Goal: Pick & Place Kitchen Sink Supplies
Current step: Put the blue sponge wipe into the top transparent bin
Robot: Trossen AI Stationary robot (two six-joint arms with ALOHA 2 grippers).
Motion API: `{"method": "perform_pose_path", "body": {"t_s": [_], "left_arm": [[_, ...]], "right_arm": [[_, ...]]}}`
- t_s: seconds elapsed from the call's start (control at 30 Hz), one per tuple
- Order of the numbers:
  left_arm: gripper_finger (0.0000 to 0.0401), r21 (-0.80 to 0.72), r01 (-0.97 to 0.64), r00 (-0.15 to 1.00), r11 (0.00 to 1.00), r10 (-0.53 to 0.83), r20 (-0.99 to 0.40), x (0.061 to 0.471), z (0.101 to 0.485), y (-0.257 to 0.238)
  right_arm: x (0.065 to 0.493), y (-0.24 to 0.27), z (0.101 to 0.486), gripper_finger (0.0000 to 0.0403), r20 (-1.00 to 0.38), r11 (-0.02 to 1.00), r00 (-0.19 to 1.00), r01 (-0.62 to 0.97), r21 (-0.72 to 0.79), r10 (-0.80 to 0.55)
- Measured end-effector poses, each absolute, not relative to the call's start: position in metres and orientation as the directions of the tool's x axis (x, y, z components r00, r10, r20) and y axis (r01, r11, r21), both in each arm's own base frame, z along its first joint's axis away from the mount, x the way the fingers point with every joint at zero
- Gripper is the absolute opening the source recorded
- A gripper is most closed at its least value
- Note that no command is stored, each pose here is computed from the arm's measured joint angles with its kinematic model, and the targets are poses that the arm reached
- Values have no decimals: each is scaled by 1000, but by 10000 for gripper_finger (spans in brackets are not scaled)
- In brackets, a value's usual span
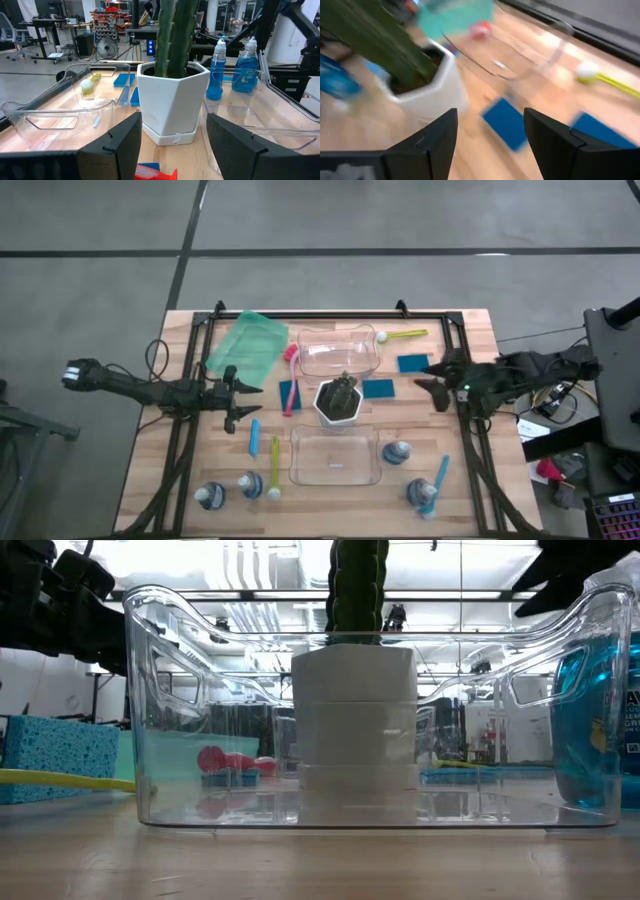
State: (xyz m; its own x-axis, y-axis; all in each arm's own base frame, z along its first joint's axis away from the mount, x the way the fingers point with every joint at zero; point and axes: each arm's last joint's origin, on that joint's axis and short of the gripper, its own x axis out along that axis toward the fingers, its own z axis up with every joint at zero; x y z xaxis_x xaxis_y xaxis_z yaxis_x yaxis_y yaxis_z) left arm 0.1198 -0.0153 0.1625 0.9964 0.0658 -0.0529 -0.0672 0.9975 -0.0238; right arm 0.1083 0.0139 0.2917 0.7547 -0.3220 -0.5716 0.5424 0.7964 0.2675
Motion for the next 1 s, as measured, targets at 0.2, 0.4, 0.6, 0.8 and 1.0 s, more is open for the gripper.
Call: {"method": "perform_pose_path", "body": {"t_s": [0.2, 0.4, 0.6, 0.8, 1.0], "left_arm": [[218, -24, -67, 996, 997, 66, -54, 120, 162, -15], [218, -24, -68, 996, 997, 66, -54, 120, 162, -15], [218, -23, -67, 996, 997, 66, -55, 120, 162, -15], [218, -23, -67, 996, 997, 65, -54, 120, 162, -15], [218, -23, -67, 996, 997, 66, -55, 120, 162, -15]], "right_arm": [[130, 14, 291, 226, -739, 789, 534, 614, 6, -410], [155, 8, 284, 226, -788, 788, 410, 598, -148, -460], [166, -13, 267, 226, -868, 730, 294, 674, -109, -401], [164, -42, 255, 225, -911, 549, 260, 834, 45, -320], [154, -72, 247, 216, -948, 300, 249, 936, 183, -199]]}}
